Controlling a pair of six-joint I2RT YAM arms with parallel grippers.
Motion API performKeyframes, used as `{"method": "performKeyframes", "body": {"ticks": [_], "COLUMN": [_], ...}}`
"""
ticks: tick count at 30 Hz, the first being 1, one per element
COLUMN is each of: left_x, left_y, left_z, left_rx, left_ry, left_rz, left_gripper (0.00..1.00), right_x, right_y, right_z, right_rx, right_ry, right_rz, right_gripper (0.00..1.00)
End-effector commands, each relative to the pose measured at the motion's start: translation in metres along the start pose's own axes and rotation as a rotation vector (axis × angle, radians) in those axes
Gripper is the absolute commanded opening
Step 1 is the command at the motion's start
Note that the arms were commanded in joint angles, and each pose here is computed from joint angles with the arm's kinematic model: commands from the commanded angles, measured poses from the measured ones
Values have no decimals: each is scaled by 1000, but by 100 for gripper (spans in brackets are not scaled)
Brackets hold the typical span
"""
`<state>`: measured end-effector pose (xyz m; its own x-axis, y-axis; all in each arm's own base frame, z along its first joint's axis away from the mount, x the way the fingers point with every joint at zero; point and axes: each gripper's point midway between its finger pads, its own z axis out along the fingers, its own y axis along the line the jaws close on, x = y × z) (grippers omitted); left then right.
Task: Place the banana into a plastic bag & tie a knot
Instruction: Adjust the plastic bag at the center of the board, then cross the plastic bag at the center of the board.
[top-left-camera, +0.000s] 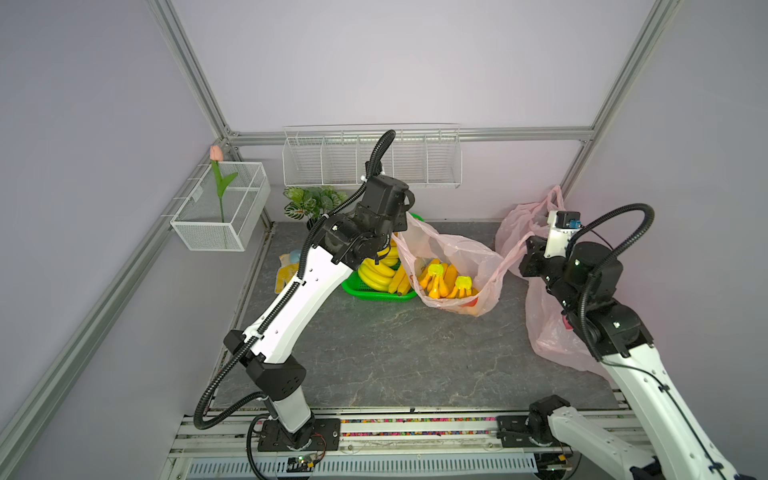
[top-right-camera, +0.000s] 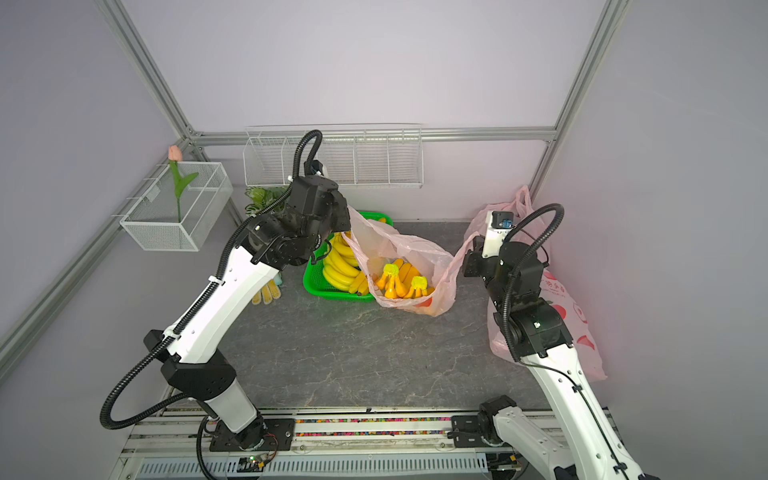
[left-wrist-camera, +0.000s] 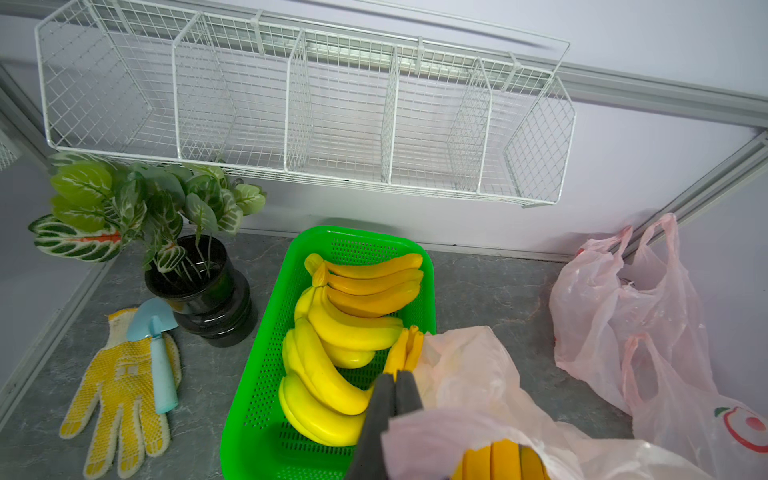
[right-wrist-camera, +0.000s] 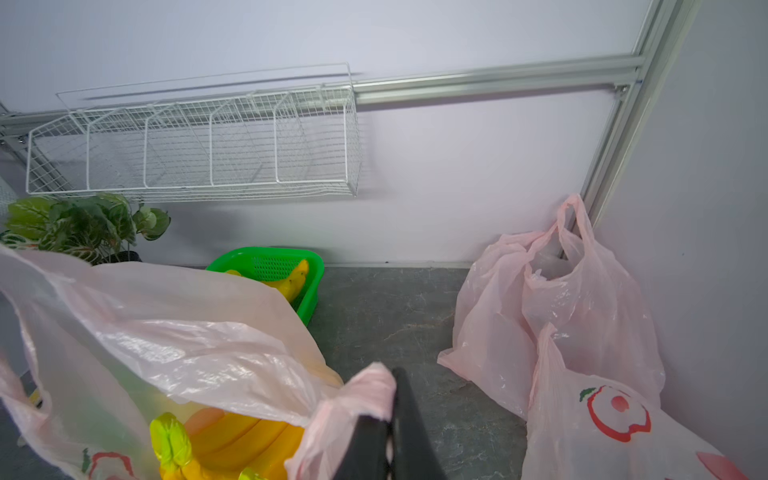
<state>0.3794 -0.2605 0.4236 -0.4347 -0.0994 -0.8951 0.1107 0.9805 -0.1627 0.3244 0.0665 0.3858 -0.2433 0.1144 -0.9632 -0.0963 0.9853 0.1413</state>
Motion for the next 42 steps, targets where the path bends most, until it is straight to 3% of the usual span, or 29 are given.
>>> {"method": "performKeyframes", "body": {"ticks": [1, 5, 10, 12, 16, 19, 23, 28, 33, 39, 42], "left_x": [29, 67, 96, 104, 118, 133, 175, 212, 232, 241, 240], "left_y": [-7, -25, -25, -23, -31, -14, 1, -19, -4, -7, -19], "left_z": [18, 46, 51, 40, -6, -37, -56, -75, -58, -28, -21], "left_rx": [4, 53, 69, 125, 374, 447, 510, 611, 514, 394, 406], "left_ry": [99, 208, 285, 276, 213, 146, 139, 101, 55, 97, 105], "left_rz": [79, 145, 178, 177, 156, 94, 77, 144, 105, 95, 108], "left_gripper": [0, 0, 2, 14, 40, 64, 77, 79, 82, 54, 40], "right_x": [28, 30, 41, 48, 52, 53, 56, 61, 64, 65, 65], "right_y": [-3, -17, -22, -23, -18, -14, -8, 0, 6, 7, 7], "right_z": [17, 32, 39, 38, 34, 30, 26, 23, 19, 15, 13], "right_rx": [-84, -103, -91, -84, -117, -142, -177, -206, -223, -225, -228], "right_ry": [142, 156, 174, 180, 180, 180, 176, 184, 190, 193, 190], "right_rz": [185, 294, 291, 280, 268, 265, 275, 289, 277, 270, 264], "right_gripper": [7, 7, 7, 7, 7, 7, 7, 7, 7, 6, 7]}}
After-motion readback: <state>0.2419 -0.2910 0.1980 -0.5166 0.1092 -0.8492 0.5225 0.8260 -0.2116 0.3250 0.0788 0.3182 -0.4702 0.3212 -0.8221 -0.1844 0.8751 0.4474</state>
